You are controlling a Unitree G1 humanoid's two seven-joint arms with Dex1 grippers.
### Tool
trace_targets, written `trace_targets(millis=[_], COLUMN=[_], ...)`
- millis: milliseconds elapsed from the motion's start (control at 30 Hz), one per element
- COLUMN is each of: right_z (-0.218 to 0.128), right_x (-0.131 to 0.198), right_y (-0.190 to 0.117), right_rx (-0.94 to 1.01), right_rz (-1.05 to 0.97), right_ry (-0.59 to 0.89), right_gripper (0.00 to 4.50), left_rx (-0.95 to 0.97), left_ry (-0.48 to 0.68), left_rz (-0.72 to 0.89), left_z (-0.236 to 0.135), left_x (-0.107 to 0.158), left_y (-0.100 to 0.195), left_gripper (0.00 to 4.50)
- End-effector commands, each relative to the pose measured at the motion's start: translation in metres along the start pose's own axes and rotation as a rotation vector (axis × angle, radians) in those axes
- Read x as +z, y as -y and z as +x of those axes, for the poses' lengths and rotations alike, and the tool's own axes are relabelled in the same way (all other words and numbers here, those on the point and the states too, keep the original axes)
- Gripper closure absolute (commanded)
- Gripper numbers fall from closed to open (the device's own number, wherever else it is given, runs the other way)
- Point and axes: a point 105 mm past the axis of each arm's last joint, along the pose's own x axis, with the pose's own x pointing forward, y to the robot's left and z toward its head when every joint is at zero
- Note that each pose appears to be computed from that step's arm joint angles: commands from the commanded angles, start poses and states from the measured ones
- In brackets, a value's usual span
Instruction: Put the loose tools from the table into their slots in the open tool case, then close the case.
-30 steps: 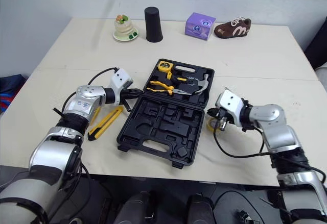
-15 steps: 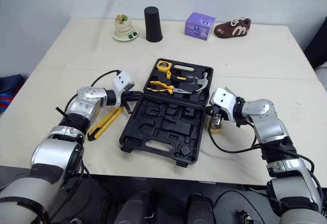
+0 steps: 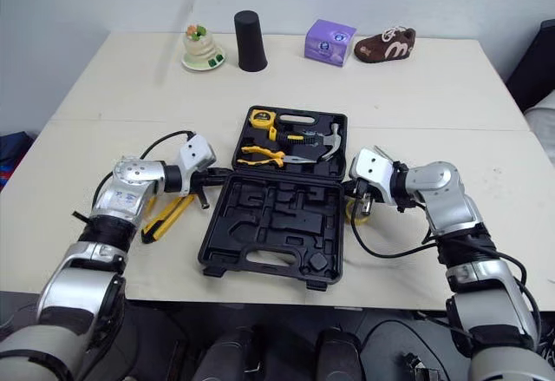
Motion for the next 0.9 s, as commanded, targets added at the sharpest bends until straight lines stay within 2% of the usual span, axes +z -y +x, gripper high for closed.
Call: trace_targets(millis=[33, 200, 333, 567, 733, 900], right_z=[0.012, 0.011, 0.009, -0.003, -0.03, -0.062], right_x=[0.047, 0.045, 0.037, 0.036, 0.034, 0.032], right_y=[-0.012, -0.013, -0.007, 0.004, 0.016, 0.03], right_rx=[0.08, 0.087, 0.051, -0.005, -0.037, -0.091], right_rz=[-0.138, -0.144, -0.161, -0.189, -0.236, -0.24], right_ry=[0.132, 0.116, 0.087, 0.085, 0.068, 0.052], right_gripper=[4.5, 4.5, 4.5, 4.5, 4.5, 4.5], left_rx=[-0.103, -0.076, -0.047, -0.01, 0.007, 0.061], left_ry=[0.096, 0.079, 0.02, -0.018, 0.003, -0.036], left_rz=[0.096, 0.087, 0.101, 0.135, 0.168, 0.186], left_z=[0.005, -0.001, -0.006, -0.018, -0.043, -0.079], left_x=[0.035, 0.034, 0.02, 0.015, 0.027, 0.021], left_y=[0.025, 0.032, 0.027, 0.023, 0.016, 0.004], left_gripper=[4.45, 4.45, 4.45, 4.45, 4.45, 4.45])
